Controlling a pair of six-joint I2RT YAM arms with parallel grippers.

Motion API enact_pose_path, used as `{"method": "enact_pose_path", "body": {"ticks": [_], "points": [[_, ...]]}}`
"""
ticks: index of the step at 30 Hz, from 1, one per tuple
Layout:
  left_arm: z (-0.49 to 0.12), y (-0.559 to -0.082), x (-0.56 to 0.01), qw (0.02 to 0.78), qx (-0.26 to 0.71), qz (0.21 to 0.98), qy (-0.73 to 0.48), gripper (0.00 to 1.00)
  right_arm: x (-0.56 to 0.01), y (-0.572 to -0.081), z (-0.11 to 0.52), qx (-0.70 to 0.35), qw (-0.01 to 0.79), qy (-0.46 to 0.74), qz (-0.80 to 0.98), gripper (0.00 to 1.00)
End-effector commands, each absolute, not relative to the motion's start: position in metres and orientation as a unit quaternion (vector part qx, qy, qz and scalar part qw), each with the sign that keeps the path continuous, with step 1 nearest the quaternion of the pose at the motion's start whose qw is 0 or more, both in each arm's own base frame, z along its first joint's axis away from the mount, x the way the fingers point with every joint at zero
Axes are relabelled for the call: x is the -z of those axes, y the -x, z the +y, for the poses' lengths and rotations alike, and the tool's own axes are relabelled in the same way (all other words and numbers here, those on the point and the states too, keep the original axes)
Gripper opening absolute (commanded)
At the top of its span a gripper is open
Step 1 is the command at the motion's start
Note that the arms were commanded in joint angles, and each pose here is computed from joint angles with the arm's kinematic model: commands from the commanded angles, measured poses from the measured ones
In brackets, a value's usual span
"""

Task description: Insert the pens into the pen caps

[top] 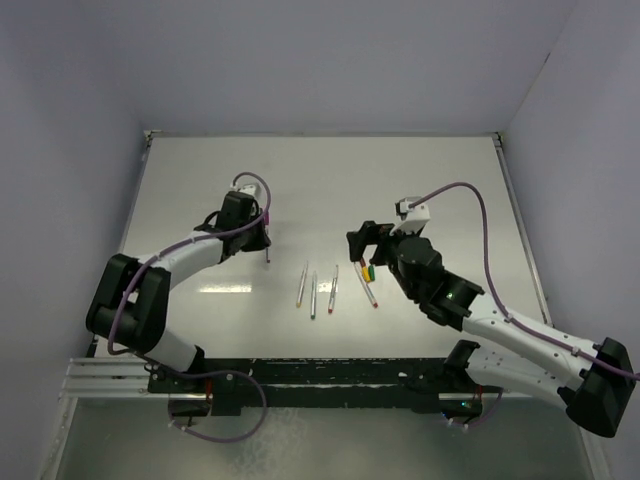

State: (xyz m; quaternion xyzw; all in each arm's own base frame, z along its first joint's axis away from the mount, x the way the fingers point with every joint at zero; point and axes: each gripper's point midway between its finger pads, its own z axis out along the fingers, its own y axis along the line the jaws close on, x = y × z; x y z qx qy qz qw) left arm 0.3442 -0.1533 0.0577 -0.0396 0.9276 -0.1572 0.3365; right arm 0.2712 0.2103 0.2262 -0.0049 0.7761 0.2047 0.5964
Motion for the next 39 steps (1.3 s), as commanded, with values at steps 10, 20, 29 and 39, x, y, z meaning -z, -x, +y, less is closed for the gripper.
{"method": "enact_pose_path", "body": {"ticks": [10,20,29,39], "points": [[-0.144,-0.361,-0.046,0.304,0.128,0.943,0.037,0.1,-0.222,-0.273,0.181,-0.184,0.617,-0.062,0.762,0.78],[-0.136,-0.365,-0.029,0.281,0.093,0.954,0.037,0.27,-0.212,-0.274,0.184,-0.182,0.61,-0.059,0.769,0.65],[-0.138,-0.367,-0.05,0.3,0.105,0.947,0.038,0.38,-0.205,-0.278,0.188,-0.177,0.604,-0.05,0.775,0.77],[-0.165,-0.34,-0.109,0.349,0.167,0.922,0.013,0.36,-0.192,-0.289,0.169,-0.155,0.594,-0.083,0.785,0.76]]}}
